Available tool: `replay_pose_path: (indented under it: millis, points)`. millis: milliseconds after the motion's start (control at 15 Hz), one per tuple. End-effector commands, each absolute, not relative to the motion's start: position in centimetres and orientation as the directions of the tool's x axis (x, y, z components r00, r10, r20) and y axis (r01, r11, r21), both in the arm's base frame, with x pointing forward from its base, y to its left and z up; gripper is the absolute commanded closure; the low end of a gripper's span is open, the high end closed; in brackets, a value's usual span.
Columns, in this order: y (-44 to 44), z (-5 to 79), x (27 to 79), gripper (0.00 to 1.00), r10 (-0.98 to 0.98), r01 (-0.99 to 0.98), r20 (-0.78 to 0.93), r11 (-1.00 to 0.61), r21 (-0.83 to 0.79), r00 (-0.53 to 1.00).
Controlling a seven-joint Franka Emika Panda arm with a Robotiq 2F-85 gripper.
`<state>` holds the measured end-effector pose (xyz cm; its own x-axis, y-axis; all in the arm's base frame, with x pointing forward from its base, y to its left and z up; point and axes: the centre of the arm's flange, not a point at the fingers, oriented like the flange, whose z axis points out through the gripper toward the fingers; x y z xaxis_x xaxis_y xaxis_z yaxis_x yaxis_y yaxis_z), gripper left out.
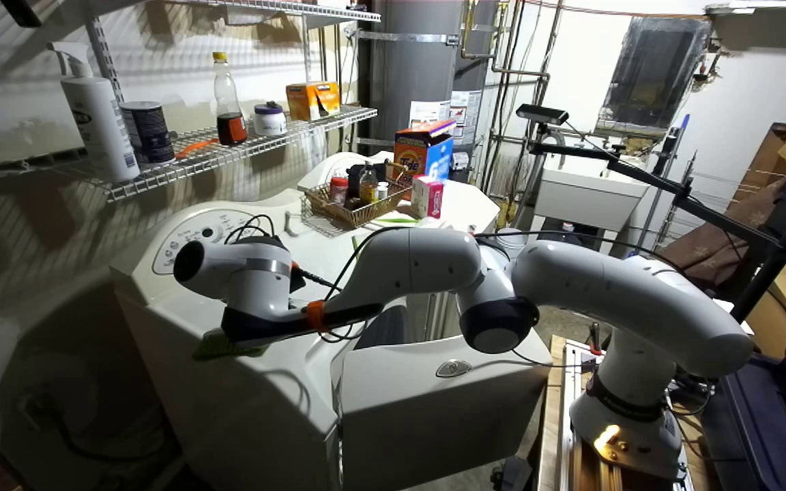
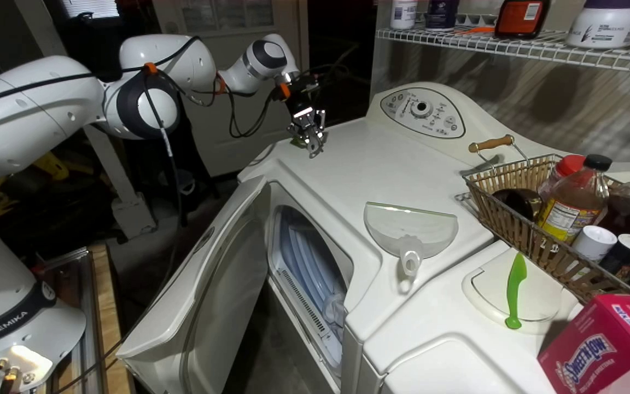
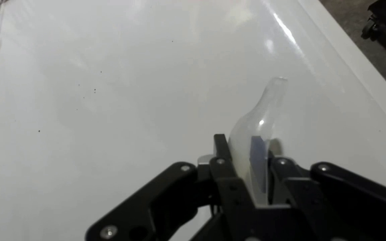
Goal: Use the green hand broom to sweep the top of the left washing machine
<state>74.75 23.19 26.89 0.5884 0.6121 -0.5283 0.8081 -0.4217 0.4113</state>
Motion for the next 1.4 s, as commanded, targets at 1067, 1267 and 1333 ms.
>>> replay_pose_path:
  millis: [1067, 1267, 1333]
  points:
    - [23.6, 27.2, 62.8, 0.95, -0.072, 0.549, -0.649, -0.467, 0.693, 0.758]
    - [23.8, 27.1, 62.9, 0.95, -0.091, 0.493, -0.581, -0.435, 0.754, 0.809]
    - [24.0, 27.3, 63.0, 0.95, -0.074, 0.479, -0.561, -0.437, 0.762, 0.825]
